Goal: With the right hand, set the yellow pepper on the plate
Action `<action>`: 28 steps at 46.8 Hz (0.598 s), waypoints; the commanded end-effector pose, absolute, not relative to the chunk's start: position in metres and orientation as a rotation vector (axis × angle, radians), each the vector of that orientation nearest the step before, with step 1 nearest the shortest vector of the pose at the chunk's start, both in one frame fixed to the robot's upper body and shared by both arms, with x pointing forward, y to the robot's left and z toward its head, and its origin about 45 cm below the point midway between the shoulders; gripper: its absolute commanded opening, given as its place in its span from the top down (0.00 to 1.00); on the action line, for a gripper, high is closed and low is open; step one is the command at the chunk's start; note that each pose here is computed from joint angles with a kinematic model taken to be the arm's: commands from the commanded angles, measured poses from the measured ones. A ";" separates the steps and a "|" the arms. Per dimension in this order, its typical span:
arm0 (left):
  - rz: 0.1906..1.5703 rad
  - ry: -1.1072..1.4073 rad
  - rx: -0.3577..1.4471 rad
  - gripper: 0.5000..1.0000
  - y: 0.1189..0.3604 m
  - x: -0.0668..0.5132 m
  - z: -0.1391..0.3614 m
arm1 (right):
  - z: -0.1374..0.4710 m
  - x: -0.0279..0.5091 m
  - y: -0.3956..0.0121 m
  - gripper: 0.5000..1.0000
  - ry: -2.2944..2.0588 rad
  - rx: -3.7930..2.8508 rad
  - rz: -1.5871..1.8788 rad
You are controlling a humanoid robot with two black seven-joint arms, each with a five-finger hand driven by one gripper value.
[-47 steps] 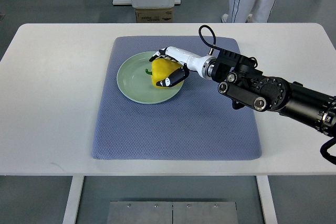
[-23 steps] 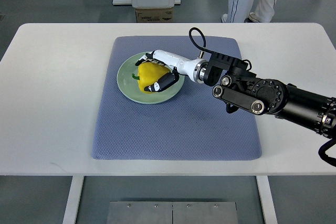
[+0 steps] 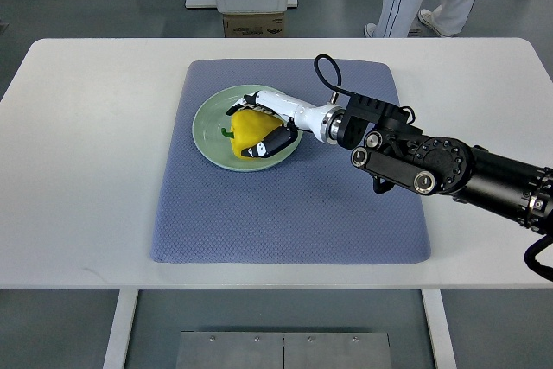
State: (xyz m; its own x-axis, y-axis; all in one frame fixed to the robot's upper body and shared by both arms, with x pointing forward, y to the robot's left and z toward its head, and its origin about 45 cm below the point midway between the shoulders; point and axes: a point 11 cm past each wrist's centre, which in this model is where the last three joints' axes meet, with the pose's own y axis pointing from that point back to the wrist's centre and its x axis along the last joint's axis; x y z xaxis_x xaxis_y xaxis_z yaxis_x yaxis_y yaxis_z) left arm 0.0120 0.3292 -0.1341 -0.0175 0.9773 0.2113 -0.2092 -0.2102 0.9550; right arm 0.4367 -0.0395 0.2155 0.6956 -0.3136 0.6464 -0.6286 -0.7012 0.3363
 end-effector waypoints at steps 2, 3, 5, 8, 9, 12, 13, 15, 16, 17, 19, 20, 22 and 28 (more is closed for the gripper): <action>1.452 0.939 1.202 0.00 0.329 0.012 -0.134 | 0.216 0.437 -0.040 0.01 -0.722 2.356 0.759; 1.452 0.939 1.202 0.00 0.329 0.012 -0.134 | 0.216 0.437 -0.040 0.01 -0.724 2.357 0.758; 1.452 0.939 1.202 0.00 0.329 0.012 -0.134 | 0.216 0.437 -0.040 0.01 -0.723 2.358 0.759; 1.452 0.939 1.202 0.00 0.329 0.012 -0.134 | 0.216 0.437 -0.040 0.01 -0.729 2.358 0.756; 1.452 0.939 1.202 0.00 0.329 0.012 -0.134 | 0.216 0.438 -0.040 0.01 -0.734 2.362 0.752; 1.453 0.938 1.204 0.00 0.330 0.012 -0.134 | 0.223 0.441 -0.039 0.01 -0.768 2.381 0.740; 1.453 0.938 1.204 0.00 0.330 0.012 -0.134 | 0.225 0.442 -0.039 0.01 -0.781 2.387 0.735; 1.452 0.937 1.201 0.00 0.329 0.013 -0.134 | 0.228 0.443 -0.039 0.01 -0.802 2.399 0.727; 1.452 0.939 1.202 0.00 0.329 0.012 -0.134 | 0.230 0.444 -0.039 0.01 -0.810 2.402 0.725; 1.452 0.937 1.201 0.00 0.329 0.013 -0.134 | 0.231 0.445 -0.039 0.01 -0.818 2.406 0.721; 1.452 0.939 1.202 0.00 0.329 0.012 -0.134 | 0.235 0.447 -0.039 0.01 -0.838 2.419 0.713; 1.453 0.938 1.204 0.00 0.330 0.012 -0.134 | 0.237 0.448 -0.039 0.01 -0.852 2.426 0.707; 1.453 0.938 1.204 0.00 0.330 0.012 -0.134 | 0.240 0.449 -0.040 0.01 -0.881 2.442 0.687; 1.452 0.939 1.202 0.00 0.329 0.012 -0.134 | 0.246 0.454 -0.044 0.01 -0.980 2.493 0.605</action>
